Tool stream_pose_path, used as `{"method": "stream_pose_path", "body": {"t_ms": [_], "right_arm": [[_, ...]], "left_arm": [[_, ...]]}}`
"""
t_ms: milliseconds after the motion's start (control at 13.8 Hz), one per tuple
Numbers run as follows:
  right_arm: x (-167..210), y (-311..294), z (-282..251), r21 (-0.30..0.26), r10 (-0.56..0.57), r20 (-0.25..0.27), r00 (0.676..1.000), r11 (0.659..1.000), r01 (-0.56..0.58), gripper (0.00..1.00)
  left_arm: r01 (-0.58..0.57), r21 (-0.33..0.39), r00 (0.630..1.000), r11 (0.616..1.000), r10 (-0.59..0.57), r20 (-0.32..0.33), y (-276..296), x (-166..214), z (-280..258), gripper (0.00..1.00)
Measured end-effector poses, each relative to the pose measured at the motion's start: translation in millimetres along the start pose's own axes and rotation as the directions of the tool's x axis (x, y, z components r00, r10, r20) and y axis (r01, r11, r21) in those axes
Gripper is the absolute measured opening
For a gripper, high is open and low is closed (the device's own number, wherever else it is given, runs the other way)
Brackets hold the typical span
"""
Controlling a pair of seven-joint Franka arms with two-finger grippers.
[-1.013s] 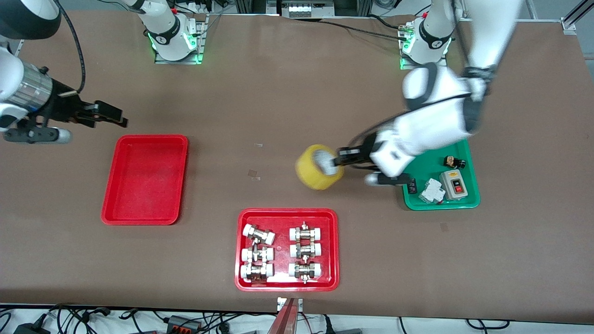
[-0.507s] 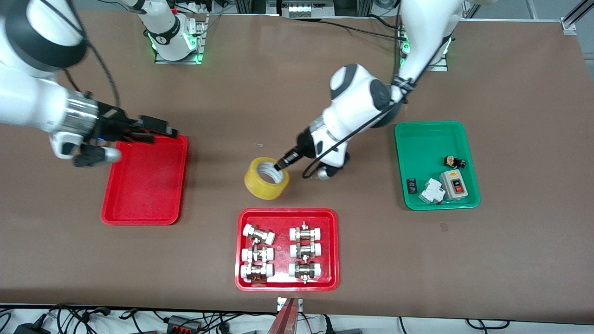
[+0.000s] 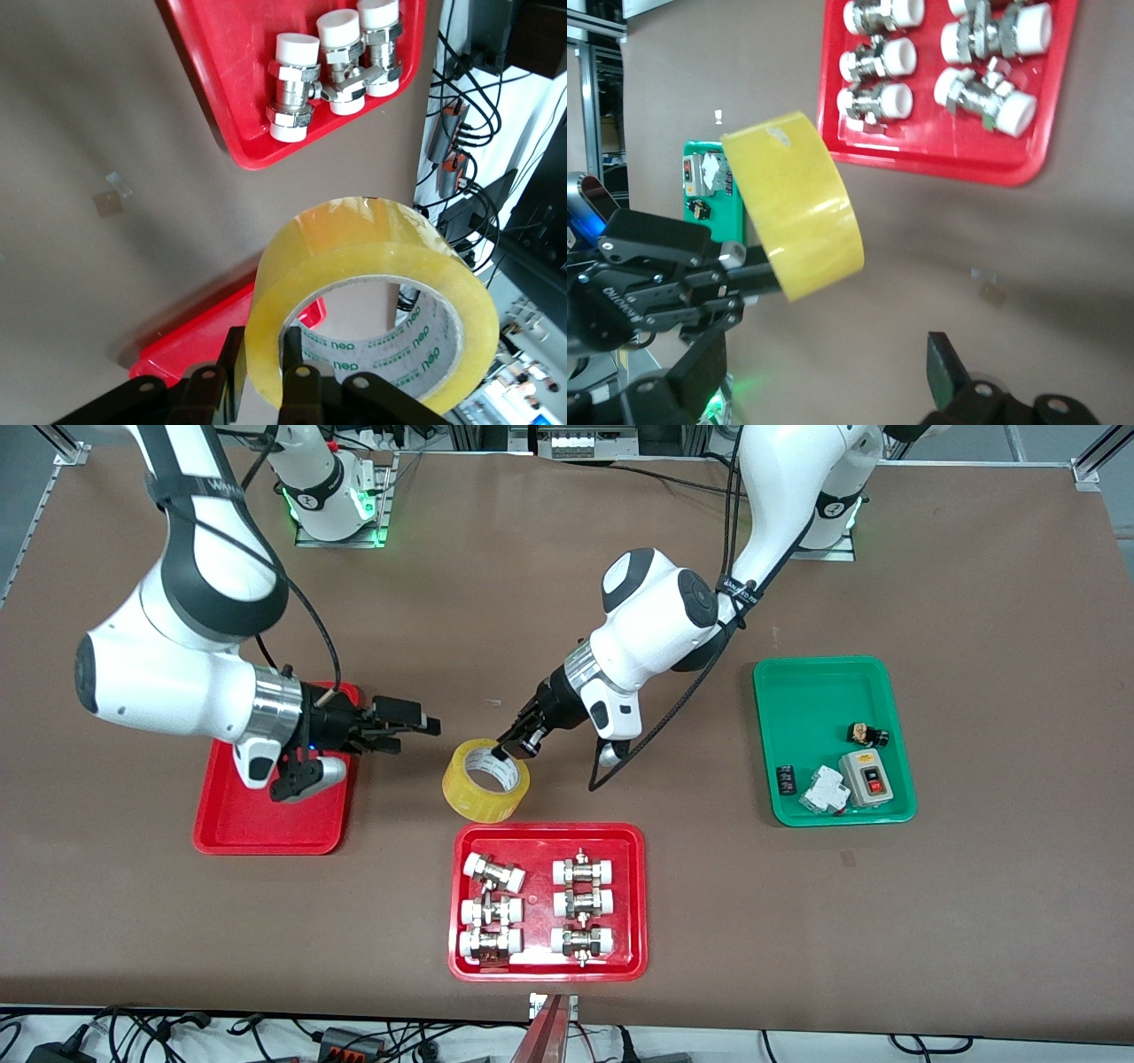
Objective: Left arm passes tape to right arm into tray
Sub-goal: 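Carry the tape toward the middle while the right gripper reaches toward it, then grasp the tape with the right gripper while the left gripper holds it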
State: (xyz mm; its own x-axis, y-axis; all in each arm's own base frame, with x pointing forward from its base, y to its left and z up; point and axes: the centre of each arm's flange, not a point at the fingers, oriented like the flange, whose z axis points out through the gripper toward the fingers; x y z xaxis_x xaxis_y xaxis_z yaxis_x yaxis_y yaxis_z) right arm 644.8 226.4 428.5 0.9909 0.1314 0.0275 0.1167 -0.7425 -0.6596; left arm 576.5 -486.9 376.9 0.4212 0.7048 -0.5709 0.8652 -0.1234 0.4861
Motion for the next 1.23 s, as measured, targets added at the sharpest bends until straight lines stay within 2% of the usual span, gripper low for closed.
{"method": "stream_pose_path", "body": {"t_ms": [217,579,796,868,941,1086,1230], "right_arm": [[12,-5,16,0.034,-0.022,-0.029,0.999,0.999,0.023,1.00],[25,-4,48,0.037,-0.024,-0.101,0.995,0.999,0.028,1.00],[27,-5,58,0.035,-0.028,-0.114,0.993,0.999,0.032,1.00],[27,-6,58,0.035,-0.030,-0.117,0.993,0.999,0.035,0.93],[28,-7,56,0.036,-0.032,-0.120,0.992,0.999,0.037,0.79],[30,-10,53,0.038,-0.043,-0.128,0.991,0.998,0.048,0.60],[32,-13,49,0.039,-0.049,-0.137,0.989,0.998,0.055,0.59]], "left_arm": [[0.045,0.001,0.999,0.999,-0.045,0.014,-2,3,2,0.20],[0.068,0.003,0.997,0.998,-0.068,0.025,-3,2,3,0.20],[0.070,0.003,0.997,0.998,-0.070,0.025,-3,2,3,0.20],[0.070,0.003,0.997,0.998,-0.070,0.025,-3,2,3,0.20],[0.071,0.003,0.997,0.997,-0.071,0.025,-3,2,3,0.20],[0.075,-0.003,0.997,0.997,-0.075,0.027,0,2,2,0.20],[0.076,-0.012,0.997,0.997,-0.075,0.031,4,1,-1,0.20]]}}
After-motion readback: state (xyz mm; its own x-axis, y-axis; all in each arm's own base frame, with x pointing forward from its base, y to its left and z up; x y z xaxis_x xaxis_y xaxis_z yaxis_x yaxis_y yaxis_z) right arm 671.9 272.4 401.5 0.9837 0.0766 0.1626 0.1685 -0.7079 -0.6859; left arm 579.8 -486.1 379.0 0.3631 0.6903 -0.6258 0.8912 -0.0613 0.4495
